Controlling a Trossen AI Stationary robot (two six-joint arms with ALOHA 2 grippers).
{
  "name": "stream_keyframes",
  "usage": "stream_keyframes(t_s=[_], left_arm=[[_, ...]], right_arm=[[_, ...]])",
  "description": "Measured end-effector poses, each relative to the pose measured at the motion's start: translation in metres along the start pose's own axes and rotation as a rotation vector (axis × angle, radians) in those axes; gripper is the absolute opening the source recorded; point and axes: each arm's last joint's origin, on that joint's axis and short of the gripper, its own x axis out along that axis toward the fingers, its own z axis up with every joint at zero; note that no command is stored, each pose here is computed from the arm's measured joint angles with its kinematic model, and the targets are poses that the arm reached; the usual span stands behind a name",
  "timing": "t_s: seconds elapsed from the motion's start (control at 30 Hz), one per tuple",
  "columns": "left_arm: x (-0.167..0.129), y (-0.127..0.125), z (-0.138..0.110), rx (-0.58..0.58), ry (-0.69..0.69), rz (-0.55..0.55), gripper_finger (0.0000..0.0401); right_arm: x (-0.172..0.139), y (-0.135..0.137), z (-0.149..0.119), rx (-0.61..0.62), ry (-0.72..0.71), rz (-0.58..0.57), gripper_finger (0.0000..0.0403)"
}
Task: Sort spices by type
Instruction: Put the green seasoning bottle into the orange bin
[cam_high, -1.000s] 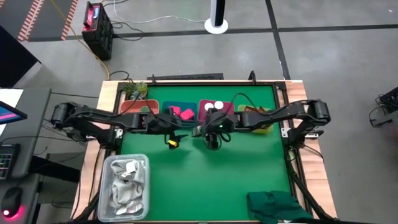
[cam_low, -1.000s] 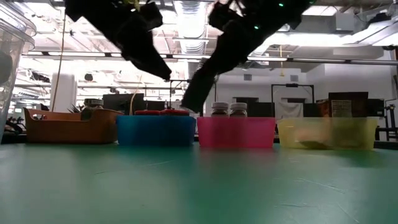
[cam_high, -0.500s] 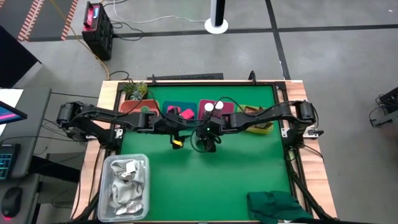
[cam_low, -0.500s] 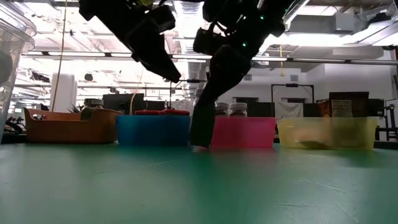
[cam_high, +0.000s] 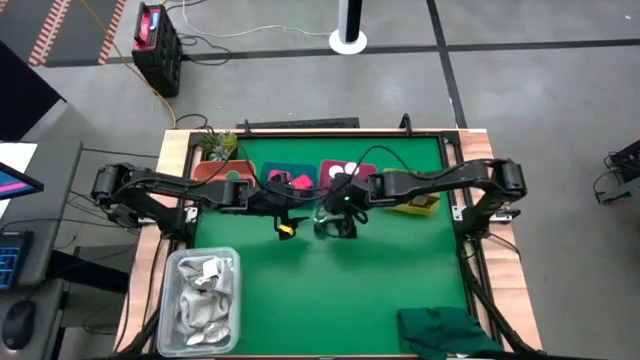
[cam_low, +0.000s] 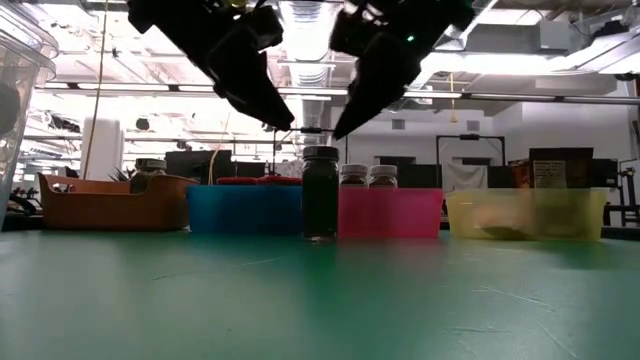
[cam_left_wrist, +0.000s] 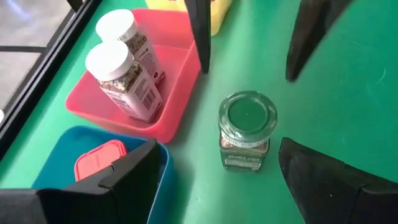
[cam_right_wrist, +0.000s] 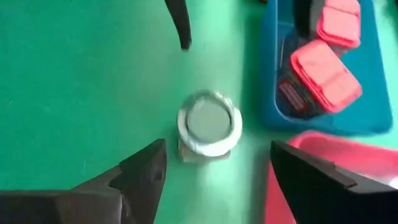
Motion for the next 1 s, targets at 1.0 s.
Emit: stream_keyframes(t_s=[1.0], left_arm=[[0.048,-0.006,0.008,-0.069,-0.210,-0.095,0.0312]], right_arm=[[-0.039,-0.002,-0.081,0.256,-0.067,-0.047,0.0313]])
